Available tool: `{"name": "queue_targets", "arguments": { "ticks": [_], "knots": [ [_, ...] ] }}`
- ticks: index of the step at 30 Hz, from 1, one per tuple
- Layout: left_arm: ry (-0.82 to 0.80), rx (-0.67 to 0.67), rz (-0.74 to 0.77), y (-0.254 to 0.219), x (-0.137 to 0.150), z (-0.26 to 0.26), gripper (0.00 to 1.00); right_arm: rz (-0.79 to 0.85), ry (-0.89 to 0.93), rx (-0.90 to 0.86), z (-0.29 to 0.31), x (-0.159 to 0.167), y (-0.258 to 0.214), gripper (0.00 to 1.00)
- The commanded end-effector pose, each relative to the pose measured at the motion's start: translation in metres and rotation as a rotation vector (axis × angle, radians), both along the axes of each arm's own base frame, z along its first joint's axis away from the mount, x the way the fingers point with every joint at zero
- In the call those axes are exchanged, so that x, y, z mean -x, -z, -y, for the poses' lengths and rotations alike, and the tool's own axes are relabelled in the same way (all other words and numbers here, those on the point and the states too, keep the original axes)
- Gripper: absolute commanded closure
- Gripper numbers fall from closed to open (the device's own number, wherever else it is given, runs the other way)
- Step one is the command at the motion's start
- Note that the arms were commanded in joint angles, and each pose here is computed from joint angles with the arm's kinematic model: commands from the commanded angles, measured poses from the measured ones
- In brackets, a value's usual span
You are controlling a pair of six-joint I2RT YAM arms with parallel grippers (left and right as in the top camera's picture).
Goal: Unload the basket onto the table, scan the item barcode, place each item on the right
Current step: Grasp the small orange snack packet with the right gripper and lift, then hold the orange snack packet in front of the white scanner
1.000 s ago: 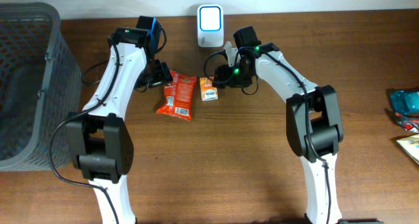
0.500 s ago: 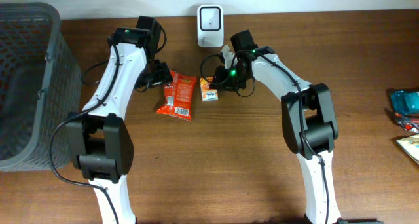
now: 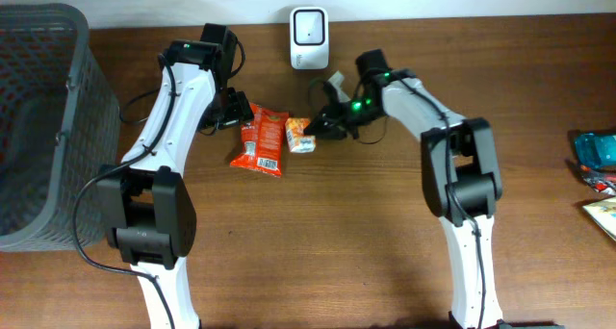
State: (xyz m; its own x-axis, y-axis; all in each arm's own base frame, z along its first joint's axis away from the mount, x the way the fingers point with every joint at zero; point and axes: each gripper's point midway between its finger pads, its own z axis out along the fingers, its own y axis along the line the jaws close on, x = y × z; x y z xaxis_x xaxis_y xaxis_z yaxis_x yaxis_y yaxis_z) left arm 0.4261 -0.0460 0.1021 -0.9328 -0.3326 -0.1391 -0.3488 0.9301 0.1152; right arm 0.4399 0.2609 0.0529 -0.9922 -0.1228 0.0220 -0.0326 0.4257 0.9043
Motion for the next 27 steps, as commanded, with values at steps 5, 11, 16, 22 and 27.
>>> {"name": "queue_targets", "arguments": {
  "ticks": [5,11,16,22,27],
  "knots": [
    [-0.010,-0.010,0.017,-0.007,0.000,-0.002,0.01,0.050,-0.008,-0.412,0.033,-0.007,-0.060,0.96],
    [-0.009,-0.009,0.017,-0.007,0.000,-0.002,0.01,0.059,-0.019,-0.416,0.029,-0.006,-0.061,0.96],
    [-0.010,-0.010,0.017,-0.007,0.000,-0.002,0.01,0.066,-0.020,-0.416,0.029,-0.006,-0.061,0.96],
    [-0.010,-0.009,0.017,-0.007,0.000,-0.002,0.01,0.057,0.147,-0.006,0.045,-0.055,-0.029,0.96],
    [-0.010,-0.009,0.017,-0.007,0.000,-0.002,0.01,0.360,0.438,0.470,0.085,-0.144,-0.057,0.96]
  ]
}}
